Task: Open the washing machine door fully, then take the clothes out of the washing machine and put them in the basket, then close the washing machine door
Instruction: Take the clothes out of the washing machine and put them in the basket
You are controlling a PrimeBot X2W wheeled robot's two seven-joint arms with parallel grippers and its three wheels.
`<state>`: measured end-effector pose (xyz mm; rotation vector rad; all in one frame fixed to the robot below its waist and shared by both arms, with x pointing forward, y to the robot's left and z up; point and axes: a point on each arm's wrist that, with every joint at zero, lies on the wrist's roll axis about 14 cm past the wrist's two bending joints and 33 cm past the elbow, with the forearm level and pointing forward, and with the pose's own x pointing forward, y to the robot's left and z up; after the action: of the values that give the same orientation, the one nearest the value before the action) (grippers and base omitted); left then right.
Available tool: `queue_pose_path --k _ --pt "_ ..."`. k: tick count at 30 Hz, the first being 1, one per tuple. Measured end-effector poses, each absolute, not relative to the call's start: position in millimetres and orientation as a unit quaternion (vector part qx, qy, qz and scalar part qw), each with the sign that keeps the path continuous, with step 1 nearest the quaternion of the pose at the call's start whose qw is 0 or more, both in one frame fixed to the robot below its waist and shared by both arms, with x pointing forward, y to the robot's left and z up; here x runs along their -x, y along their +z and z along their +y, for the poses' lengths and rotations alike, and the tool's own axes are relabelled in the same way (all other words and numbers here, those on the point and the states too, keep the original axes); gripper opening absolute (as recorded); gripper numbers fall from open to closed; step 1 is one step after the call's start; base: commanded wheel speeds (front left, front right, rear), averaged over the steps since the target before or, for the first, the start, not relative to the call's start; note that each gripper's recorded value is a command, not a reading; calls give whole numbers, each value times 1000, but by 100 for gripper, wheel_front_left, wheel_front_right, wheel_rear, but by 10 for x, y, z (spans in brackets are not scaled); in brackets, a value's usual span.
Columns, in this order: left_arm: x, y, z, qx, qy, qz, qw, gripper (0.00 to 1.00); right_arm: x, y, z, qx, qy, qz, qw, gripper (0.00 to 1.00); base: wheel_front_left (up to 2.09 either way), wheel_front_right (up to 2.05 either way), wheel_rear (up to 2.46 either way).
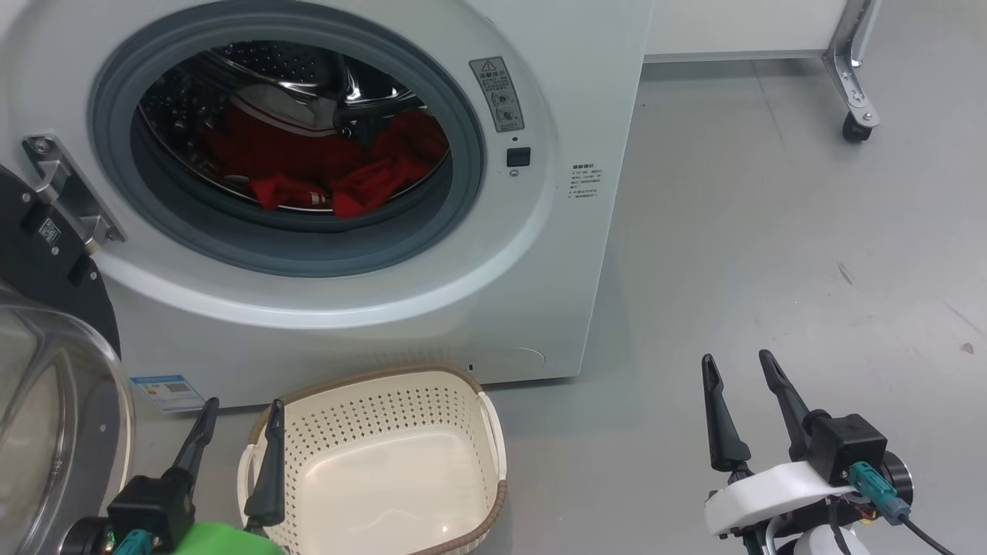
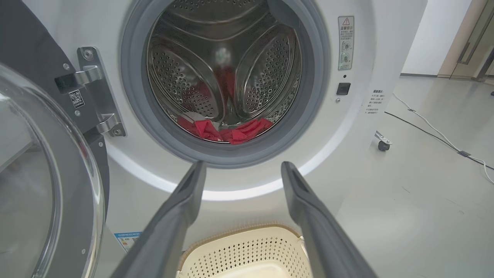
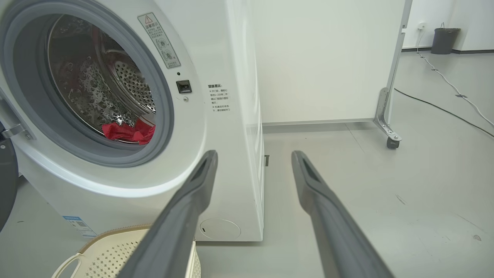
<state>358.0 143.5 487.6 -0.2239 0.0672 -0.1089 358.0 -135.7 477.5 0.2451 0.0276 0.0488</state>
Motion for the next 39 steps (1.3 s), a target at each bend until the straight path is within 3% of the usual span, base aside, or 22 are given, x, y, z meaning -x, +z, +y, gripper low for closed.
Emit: queue_pose_path --k 39 --pt "-3708 4720 1265 129 -78 66 986 100 -3664 4577 -1339 -118 24 43 992 100 14 -14 0"
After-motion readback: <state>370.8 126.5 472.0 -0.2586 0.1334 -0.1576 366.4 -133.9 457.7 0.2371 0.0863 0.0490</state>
